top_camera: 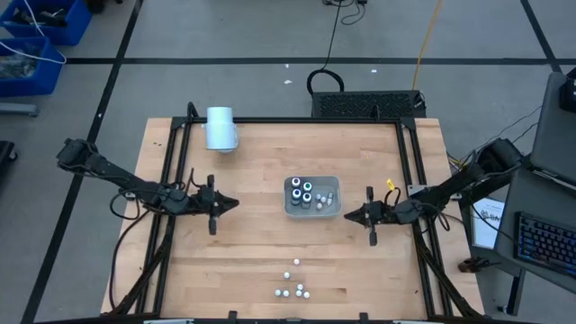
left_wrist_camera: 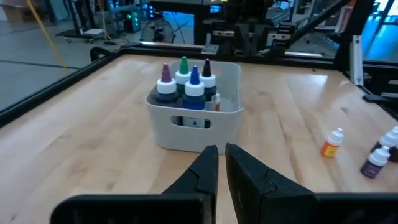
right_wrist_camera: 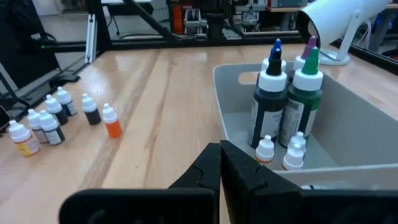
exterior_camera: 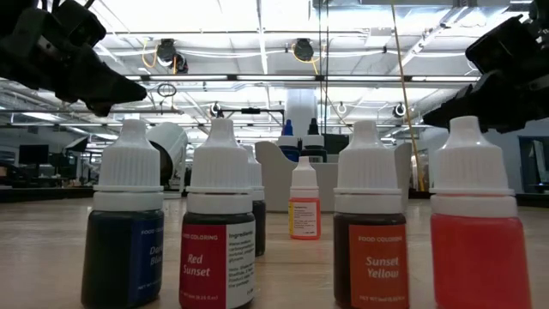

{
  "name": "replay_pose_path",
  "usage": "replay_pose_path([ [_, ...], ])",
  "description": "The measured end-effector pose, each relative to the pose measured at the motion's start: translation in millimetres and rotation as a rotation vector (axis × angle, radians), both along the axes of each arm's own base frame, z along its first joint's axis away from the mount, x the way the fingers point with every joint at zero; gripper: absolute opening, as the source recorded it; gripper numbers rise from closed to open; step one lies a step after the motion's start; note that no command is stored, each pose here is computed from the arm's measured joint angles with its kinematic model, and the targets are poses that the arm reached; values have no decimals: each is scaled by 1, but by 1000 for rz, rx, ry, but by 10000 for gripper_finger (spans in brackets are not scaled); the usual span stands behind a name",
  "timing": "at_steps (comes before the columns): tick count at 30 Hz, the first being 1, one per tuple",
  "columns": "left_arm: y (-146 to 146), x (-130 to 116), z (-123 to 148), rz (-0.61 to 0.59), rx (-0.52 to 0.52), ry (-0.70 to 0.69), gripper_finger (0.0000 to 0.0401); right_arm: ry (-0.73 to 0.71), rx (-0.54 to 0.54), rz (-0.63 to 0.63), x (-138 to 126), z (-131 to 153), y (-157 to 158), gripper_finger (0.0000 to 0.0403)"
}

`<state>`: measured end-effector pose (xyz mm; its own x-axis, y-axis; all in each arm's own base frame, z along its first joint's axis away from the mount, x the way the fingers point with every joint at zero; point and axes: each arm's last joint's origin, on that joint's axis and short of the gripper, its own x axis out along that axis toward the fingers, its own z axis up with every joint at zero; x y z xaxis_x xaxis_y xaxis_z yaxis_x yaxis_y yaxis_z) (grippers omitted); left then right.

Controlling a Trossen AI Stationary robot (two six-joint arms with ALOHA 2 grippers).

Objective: Pick & Place food coloring
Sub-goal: Put the small orange food coloring bottle into the gray bin

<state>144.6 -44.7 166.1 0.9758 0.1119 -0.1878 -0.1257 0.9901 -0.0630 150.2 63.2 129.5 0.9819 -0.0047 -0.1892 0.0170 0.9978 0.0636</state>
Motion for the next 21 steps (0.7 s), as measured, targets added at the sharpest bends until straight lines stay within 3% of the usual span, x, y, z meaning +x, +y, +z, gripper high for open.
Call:
replay_pose_path([
  [3, -1, 1, 2, -14, -20, -20, 37, 7, -9, 5, 1, -1, 0, 0],
  [6, -8, 3, 4, -109, -62, -50, 36, -5, -27, 13, 1, 0, 1, 0],
  [10, -22, 14, 16, -203, 0, -60, 17, -5, -69, 21, 1, 0, 1, 0],
  [14, -35, 32, 25, -218, 84, -25, 6, -5, -91, 25, 1, 0, 1, 0],
  [21, -58, 78, 35, -207, 120, 36, 19, -5, -94, 25, 1, 0, 1, 0],
])
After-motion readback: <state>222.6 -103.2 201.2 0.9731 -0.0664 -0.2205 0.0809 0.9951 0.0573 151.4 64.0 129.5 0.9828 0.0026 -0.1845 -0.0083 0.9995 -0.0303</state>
